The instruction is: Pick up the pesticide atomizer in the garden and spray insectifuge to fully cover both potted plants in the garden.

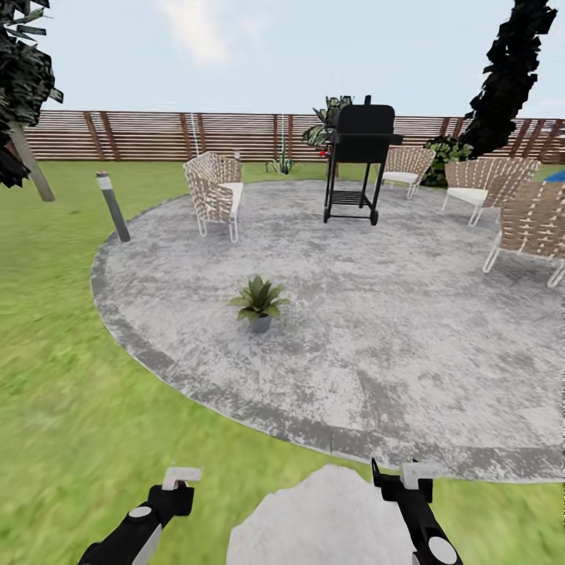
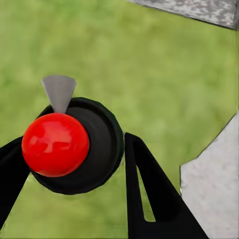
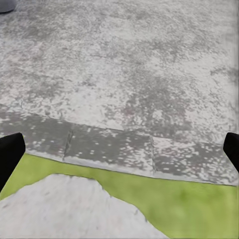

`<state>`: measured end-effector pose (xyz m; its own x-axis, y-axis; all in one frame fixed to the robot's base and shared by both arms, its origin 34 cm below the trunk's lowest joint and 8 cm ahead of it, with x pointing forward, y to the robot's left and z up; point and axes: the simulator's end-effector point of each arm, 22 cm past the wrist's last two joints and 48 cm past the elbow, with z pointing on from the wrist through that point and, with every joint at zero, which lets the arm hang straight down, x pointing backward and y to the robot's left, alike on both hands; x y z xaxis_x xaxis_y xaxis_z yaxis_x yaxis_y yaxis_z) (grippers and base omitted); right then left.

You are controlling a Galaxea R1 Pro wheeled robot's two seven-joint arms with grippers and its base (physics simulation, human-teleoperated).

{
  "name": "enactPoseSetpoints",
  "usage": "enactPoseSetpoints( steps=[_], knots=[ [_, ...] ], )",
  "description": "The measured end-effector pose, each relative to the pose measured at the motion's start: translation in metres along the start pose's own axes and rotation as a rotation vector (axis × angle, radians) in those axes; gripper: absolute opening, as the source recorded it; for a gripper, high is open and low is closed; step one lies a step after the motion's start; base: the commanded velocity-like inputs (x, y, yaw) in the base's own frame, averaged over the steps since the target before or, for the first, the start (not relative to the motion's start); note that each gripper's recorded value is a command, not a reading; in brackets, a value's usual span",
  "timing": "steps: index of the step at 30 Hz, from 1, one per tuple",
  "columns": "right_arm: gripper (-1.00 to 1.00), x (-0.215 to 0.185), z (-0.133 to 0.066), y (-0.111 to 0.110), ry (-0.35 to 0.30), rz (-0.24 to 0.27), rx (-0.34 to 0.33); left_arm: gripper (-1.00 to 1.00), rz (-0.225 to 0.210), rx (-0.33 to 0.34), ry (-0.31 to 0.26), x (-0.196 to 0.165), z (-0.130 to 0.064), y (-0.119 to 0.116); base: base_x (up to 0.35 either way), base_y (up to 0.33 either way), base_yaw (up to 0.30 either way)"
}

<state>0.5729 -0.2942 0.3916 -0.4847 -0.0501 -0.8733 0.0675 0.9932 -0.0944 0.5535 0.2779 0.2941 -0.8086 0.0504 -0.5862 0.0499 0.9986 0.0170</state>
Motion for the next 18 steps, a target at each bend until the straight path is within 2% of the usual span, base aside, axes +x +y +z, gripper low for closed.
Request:
enactPoseSetpoints(
  steps=[14, 18],
  knots=[
    [1.0, 0.0, 0.0, 0.0, 0.0, 0.0, 0.0, -1.0, 0.0, 0.0, 0.0, 0.0, 0.0, -0.0001, 0.316, 0.132, -0.259],
    [1.0, 0.0, 0.0, 0.0001, 0.0, 0.0, 0.0, -1.0, 0.0, 0.0, 0.0, 0.0, -0.0001, 0.0, 0.333, 0.089, -0.074]
  ],
)
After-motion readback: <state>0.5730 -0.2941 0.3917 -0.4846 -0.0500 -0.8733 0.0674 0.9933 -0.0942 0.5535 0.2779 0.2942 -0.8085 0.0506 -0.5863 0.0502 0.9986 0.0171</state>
